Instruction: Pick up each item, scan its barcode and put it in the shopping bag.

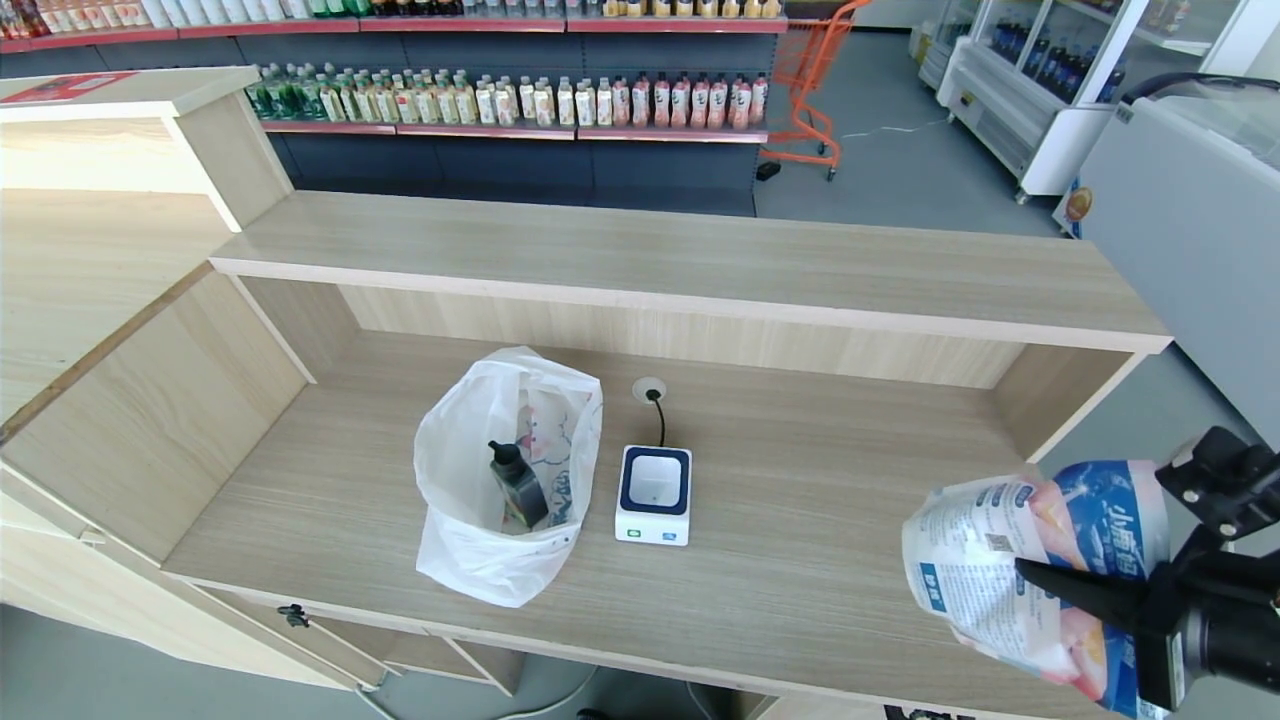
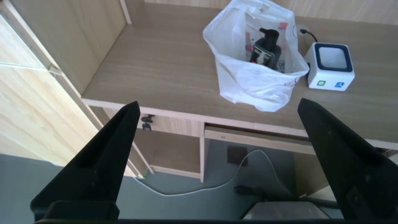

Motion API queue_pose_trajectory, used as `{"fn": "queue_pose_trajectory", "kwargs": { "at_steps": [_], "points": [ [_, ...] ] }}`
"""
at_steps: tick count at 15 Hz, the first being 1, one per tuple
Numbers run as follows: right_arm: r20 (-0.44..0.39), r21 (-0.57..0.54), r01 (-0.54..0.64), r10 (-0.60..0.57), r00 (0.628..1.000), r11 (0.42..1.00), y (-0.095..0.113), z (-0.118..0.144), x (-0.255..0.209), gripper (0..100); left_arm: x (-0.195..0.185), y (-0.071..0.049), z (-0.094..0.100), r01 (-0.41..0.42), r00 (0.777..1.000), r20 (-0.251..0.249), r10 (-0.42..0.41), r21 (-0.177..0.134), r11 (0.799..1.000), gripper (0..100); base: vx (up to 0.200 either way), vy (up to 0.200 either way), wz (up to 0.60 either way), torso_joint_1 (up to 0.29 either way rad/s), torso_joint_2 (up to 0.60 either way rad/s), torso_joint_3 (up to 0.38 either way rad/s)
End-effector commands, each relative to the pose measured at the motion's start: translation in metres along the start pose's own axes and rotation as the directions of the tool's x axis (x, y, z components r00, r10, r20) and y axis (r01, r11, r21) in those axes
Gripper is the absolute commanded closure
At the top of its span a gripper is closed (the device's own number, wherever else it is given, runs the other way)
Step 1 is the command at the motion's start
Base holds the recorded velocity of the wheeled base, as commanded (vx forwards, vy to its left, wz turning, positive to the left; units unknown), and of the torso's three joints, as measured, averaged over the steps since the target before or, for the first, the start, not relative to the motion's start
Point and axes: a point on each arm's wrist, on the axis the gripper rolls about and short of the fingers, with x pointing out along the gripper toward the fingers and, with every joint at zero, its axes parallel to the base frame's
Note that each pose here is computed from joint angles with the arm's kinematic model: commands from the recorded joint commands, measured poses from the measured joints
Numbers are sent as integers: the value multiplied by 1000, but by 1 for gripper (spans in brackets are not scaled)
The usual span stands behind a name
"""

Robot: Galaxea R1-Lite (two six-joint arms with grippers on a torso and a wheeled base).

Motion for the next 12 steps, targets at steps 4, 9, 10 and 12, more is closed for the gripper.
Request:
{"fn": "queue_pose_trajectory", "kwargs": {
  "at_steps": [4,9,10,12],
  "points": [
    [12,58,-18,18,1000,998,0,1,-1,100,0,0,0,1,1000,0,-1,1,1000,0,0,200,0,7,4,-1],
    [-20,88,-2,3,1000,996,-6,0,7,100,0,0,0,1,1000,0,-1,3,1000,0,0,200,0,0,2,2],
    [-22,94,2,1,1000,996,-9,2,9,100,0,0,0,-1,1000,0,1,3,1000,0,0,200,0,2,-2,2],
    [-38,111,17,-13,999,994,-19,5,18,100,0,0,0,-1,1000,0,1,3,1000,0,0,200,0,-2,5,-2]
  ]
}}
